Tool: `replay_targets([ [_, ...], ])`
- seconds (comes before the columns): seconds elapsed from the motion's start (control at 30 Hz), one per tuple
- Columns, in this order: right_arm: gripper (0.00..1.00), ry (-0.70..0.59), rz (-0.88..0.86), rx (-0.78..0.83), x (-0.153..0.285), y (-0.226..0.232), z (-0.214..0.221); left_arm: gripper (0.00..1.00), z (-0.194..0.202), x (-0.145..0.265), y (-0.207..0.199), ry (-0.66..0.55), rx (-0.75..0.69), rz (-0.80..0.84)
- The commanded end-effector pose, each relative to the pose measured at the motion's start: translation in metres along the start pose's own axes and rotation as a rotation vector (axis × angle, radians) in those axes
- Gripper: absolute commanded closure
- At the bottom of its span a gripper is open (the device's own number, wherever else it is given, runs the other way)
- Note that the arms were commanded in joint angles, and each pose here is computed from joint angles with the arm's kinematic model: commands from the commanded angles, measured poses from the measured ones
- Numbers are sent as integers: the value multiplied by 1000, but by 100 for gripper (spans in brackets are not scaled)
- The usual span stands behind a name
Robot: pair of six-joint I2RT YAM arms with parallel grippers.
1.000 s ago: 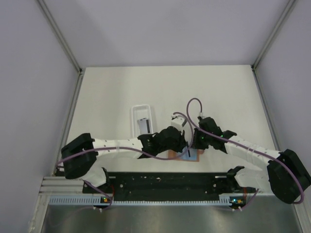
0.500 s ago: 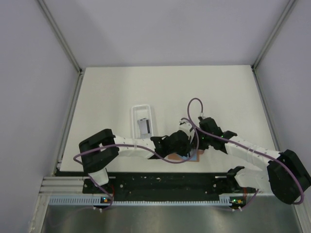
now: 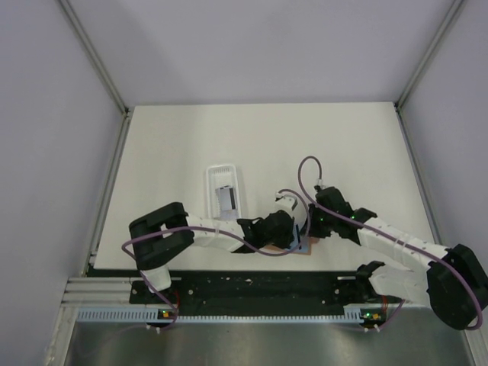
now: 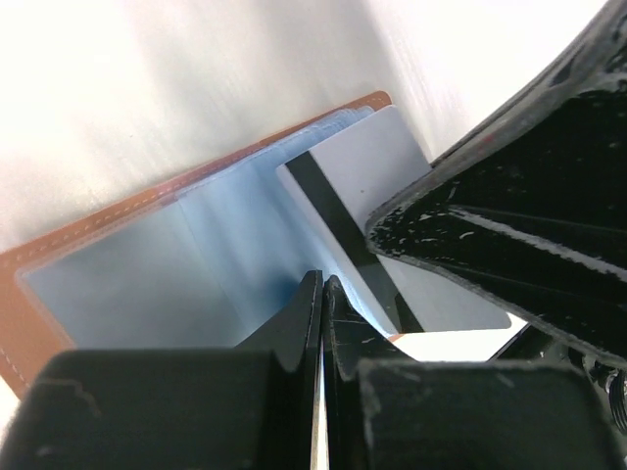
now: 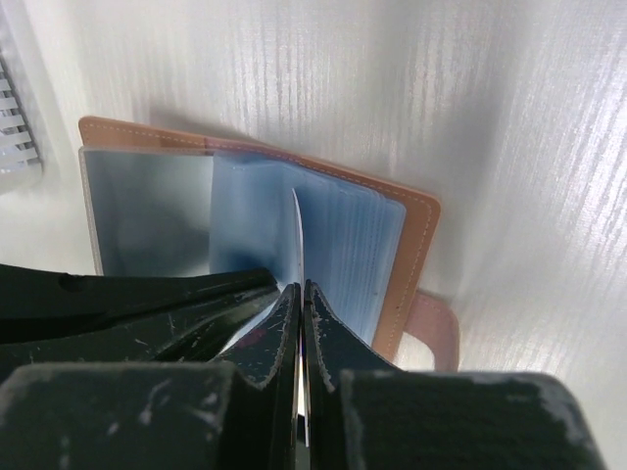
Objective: Put the credit cards into the card holder
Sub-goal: Insert the credit card into the card holder.
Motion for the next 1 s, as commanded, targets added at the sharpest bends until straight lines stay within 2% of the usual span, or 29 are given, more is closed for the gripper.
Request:
replay_targets([
  [0.0,100,14,66,9,4,-11,7,100,12,9,32,16,-6,-114],
  [0.57,100,36,127,0,2,-23,16,100,-3,26,25,-42,-16,-107],
  [0.97,100,21,123,-4,6,-23,15,100,-8,29,41,-60,-10,-153],
])
Point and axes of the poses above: each gripper's point midway between its finger pads, its own x axis back along the fingers, its own y axis along the line the jaws close on, z = x × y, the point moved 5 cm from there along x, back along the fingers, and after that the axes turned 14 degrees about x, right-handed, at the moved point
